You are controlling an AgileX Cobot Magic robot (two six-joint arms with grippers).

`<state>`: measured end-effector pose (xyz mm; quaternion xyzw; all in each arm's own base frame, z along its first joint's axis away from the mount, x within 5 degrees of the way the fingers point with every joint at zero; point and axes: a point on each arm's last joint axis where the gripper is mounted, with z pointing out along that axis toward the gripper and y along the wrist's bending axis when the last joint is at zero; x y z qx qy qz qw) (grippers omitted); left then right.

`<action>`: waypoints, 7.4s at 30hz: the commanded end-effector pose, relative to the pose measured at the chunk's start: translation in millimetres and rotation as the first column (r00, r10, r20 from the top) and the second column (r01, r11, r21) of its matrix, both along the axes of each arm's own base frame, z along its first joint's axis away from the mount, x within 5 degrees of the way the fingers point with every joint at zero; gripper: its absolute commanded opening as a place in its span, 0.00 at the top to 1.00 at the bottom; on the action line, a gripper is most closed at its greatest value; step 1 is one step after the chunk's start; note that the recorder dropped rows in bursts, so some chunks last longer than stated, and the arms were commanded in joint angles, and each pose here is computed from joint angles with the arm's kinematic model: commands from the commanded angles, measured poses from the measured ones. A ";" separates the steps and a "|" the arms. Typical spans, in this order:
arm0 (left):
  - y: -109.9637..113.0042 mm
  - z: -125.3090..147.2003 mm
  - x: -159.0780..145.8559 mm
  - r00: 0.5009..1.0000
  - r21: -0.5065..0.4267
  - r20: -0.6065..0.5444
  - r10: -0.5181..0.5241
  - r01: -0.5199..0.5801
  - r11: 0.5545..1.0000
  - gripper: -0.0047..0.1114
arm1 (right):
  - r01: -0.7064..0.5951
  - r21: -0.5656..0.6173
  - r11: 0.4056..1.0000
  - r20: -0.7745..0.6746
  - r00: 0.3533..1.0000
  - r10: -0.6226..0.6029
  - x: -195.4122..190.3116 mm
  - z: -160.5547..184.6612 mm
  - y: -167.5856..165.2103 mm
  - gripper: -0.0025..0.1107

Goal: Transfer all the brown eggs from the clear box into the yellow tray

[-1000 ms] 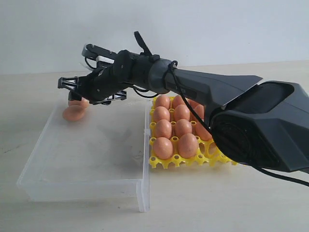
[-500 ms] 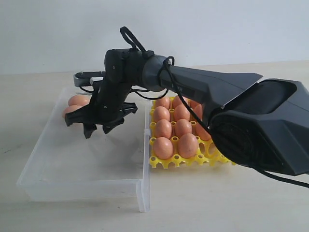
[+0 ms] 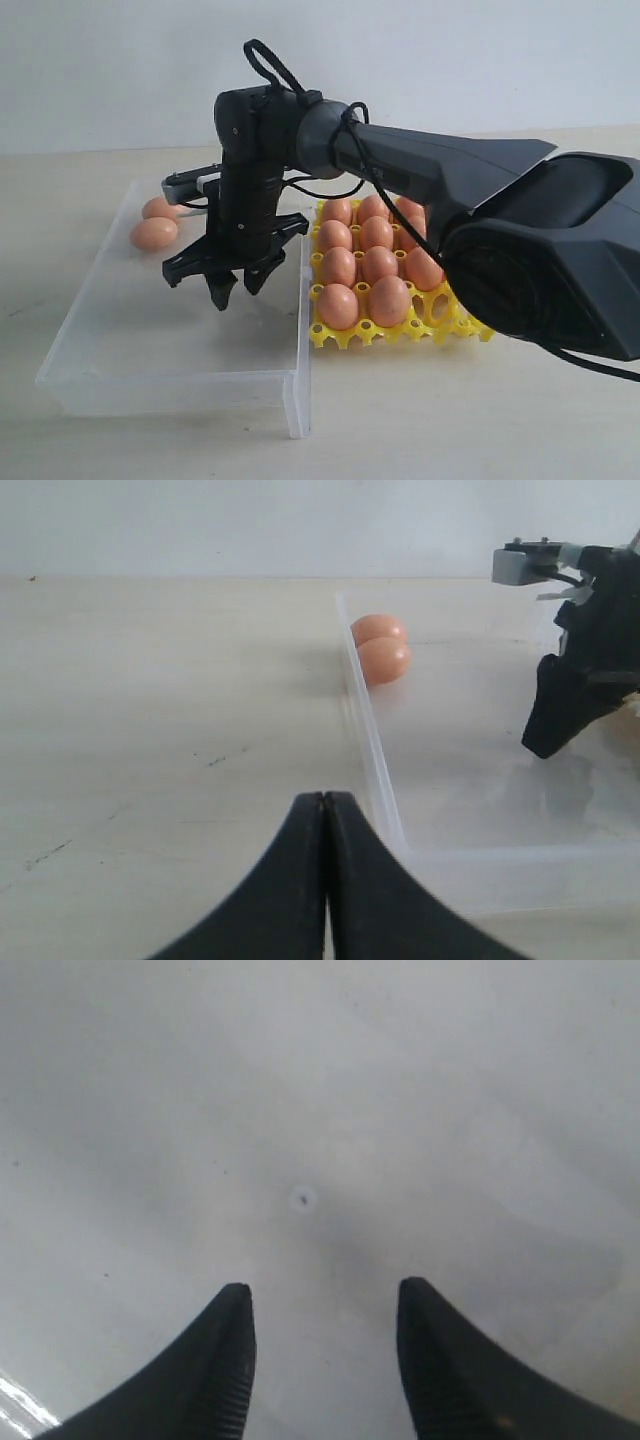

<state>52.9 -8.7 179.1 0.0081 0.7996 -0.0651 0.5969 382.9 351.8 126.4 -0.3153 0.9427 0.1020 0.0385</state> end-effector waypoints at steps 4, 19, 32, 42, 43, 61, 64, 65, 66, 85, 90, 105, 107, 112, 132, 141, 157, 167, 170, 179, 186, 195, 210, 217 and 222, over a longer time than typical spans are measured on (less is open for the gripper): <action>0.1 2.0 -0.3 1.000 -0.001 0.014 0.001 -0.001 1.000 0.96 | -0.045 -0.122 0.992 0.007 0.999 0.046 -12.1 7.8 -22.3 0.62; 0.1 2.0 -0.3 1.000 -0.001 0.014 0.001 -0.001 1.000 0.96 | 0.058 0.310 0.949 0.259 0.955 -0.143 3.6 53.4 0.4 0.58; 0.1 2.0 -0.3 1.000 -0.001 0.014 0.001 -0.001 1.000 0.96 | 0.387 0.518 0.763 -0.018 0.896 -0.443 35.1 -3.3 17.6 0.43; 0.1 2.0 -0.3 1.000 -0.001 0.014 0.001 -0.001 1.000 0.96 | 0.494 0.608 0.622 -0.159 0.843 -0.514 47.7 -11.1 33.9 0.43; 0.1 2.0 -0.3 1.000 -0.001 0.014 0.001 -0.001 1.000 0.96 | 0.503 0.608 0.614 -0.167 0.837 -0.520 49.2 -13.1 33.9 0.43; 0.1 2.0 -0.3 1.000 -0.001 0.014 0.001 -0.001 1.000 0.96 | 0.593 0.580 0.558 -0.246 0.781 -0.574 53.7 -42.6 35.5 0.44; 0.1 2.0 -0.3 1.000 -0.001 0.014 0.001 -0.001 1.000 0.96 | 0.588 0.583 0.560 -0.239 0.783 -0.574 54.1 -42.6 35.4 0.61; 0.1 2.0 -0.3 1.000 -0.001 0.014 0.001 -0.001 1.000 0.96 | 0.570 0.588 0.574 -0.221 0.796 -0.564 54.1 -42.6 35.4 0.77; 0.1 2.0 -0.3 1.000 -0.001 0.014 0.001 -0.001 1.000 0.96 | 0.555 0.592 0.584 -0.207 0.805 -0.556 54.1 -42.6 35.4 0.87; 0.1 2.0 -0.3 1.000 -0.001 0.014 0.001 -0.001 1.000 0.96 | 0.327 0.672 0.665 0.048 0.876 -0.479 54.7 42.9 30.3 0.98; 0.1 2.0 -0.3 1.000 -0.001 0.014 0.001 -0.001 1.000 0.96 | 0.279 0.656 0.701 0.086 0.895 -0.437 52.1 36.4 33.2 0.96; 0.1 2.0 -0.3 1.000 -0.001 0.014 0.001 -0.001 1.000 0.96 | 0.238 0.629 0.740 0.129 0.907 -0.402 53.0 10.0 36.1 0.44; 0.1 2.0 -0.3 1.000 -0.001 0.014 0.001 -0.001 1.000 0.96 | 0.243 0.638 0.731 0.129 0.902 -0.412 54.1 8.5 36.4 0.44; 0.1 2.0 -0.3 1.000 -0.001 0.014 0.001 -0.001 1.000 0.96 | 0.267 0.634 0.726 0.091 0.906 -0.412 50.2 -4.9 41.4 0.44; 0.1 2.0 -0.3 1.000 -0.001 0.014 0.001 -0.001 1.000 0.96 | 0.342 0.623 0.703 -0.012 0.903 -0.429 42.0 -42.5 50.5 0.77; 0.1 2.0 -0.3 1.000 -0.001 0.014 0.001 -0.001 1.000 0.96 | 0.331 0.643 0.691 0.000 0.902 -0.432 43.1 -28.5 51.0 0.98; 0.1 2.0 -0.3 1.000 -0.001 0.014 0.001 -0.001 1.000 0.96 | 0.124 0.667 0.735 0.240 0.898 -0.369 40.3 75.8 41.0 0.98; 0.1 2.0 -0.3 1.000 -0.001 0.014 0.001 -0.001 1.000 0.96 | 0.073 0.619 0.782 0.306 0.894 -0.326 36.1 93.2 34.5 0.98; 0.1 2.0 -0.3 1.000 -0.001 0.014 0.001 -0.001 1.000 0.96 | 0.089 0.604 0.792 0.295 0.899 -0.325 34.0 79.3 34.9 0.98; 0.1 2.0 -0.3 1.000 -0.001 0.014 0.001 -0.001 1.000 0.96 | 0.109 0.621 0.776 0.285 0.891 -0.353 19.1 57.6 45.3 0.98; 0.1 2.0 -0.3 1.000 -0.001 0.014 0.001 -0.001 1.000 0.96 | 0.077 0.655 0.751 0.402 0.807 -0.432 6.6 66.2 26.6 0.98; 0.1 2.0 -0.3 1.000 -0.001 0.014 0.001 -0.001 1.000 0.96 | -0.004 0.635 0.773 0.543 0.714 -0.442 -47.1 89.5 -34.7 0.98; 0.1 2.0 -0.3 1.000 -0.001 0.014 0.001 -0.001 1.000 0.96 | 0.034 0.567 0.823 0.646 0.602 -0.469 -163.2 110.5 -186.7 0.98; 0.1 2.0 -0.3 1.000 -0.001 0.014 0.001 -0.001 1.000 0.96 | 0.131 0.526 0.841 0.620 0.617 -0.484 -181.2 75.4 -211.7 0.98; 0.1 2.0 -0.3 1.000 -0.001 0.014 0.001 -0.001 1.000 0.96 | 0.247 0.523 0.816 0.583 0.595 -0.554 -172.1 65.5 -230.2 0.98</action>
